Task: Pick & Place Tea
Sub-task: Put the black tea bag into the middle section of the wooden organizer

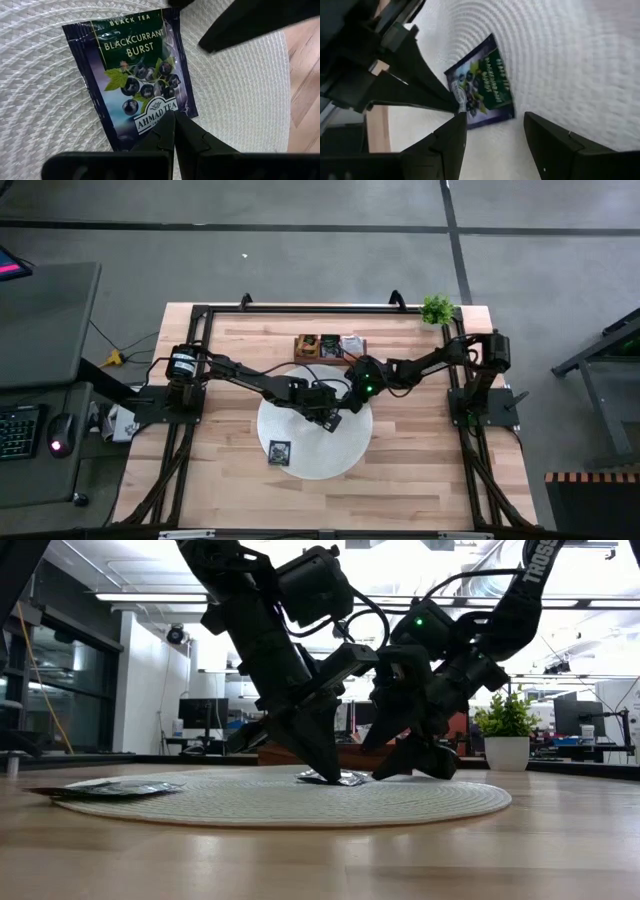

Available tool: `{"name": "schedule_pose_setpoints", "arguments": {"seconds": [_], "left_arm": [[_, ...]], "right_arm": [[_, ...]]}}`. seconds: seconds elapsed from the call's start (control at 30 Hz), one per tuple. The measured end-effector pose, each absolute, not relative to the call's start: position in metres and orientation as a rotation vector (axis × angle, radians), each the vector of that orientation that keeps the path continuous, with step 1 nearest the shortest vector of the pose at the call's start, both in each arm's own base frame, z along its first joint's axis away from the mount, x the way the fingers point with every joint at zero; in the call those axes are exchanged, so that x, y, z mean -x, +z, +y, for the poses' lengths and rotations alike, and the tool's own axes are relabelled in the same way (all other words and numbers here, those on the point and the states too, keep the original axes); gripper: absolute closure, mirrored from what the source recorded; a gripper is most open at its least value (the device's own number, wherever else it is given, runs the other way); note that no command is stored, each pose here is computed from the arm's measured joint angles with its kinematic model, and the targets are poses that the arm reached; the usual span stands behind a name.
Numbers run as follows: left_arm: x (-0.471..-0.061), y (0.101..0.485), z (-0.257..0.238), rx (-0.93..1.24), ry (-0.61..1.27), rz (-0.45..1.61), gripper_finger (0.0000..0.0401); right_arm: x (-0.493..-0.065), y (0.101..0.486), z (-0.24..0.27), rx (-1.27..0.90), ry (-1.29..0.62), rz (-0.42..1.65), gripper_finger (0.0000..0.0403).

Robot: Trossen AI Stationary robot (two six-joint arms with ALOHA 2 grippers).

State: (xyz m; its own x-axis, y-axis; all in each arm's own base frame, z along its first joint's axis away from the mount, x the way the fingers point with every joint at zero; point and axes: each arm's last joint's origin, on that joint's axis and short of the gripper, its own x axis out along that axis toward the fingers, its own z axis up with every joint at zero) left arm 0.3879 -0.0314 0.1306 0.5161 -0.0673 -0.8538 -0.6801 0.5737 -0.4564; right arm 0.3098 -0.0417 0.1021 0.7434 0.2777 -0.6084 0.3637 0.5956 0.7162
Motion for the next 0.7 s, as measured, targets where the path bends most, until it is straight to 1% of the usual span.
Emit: {"name": "schedule_pose_setpoints", "arguments": {"seconds": [0.33, 0.5, 0.7], "left_arm": [[-0.3884, 0.1309, -0.0314, 0.897, 0.437, 0.966, 0.0401], [-0.3909, 0.1320, -0.0342, 0.889, 0.403, 0.944, 0.0401], [-0.3921, 0.1325, -0.0349, 0.879, 0.362, 0.946, 0.0401]], "right_arm": [[-0.3136, 0.1026, -0.0391, -0.944, -0.017, 0.762, 0.0210], [-0.3135, 0.1026, -0.0385, -0.888, 0.030, 0.761, 0.0210], [-0.3134, 0.1020, -0.0389, -0.818, 0.041, 0.753, 0.0211]]}}
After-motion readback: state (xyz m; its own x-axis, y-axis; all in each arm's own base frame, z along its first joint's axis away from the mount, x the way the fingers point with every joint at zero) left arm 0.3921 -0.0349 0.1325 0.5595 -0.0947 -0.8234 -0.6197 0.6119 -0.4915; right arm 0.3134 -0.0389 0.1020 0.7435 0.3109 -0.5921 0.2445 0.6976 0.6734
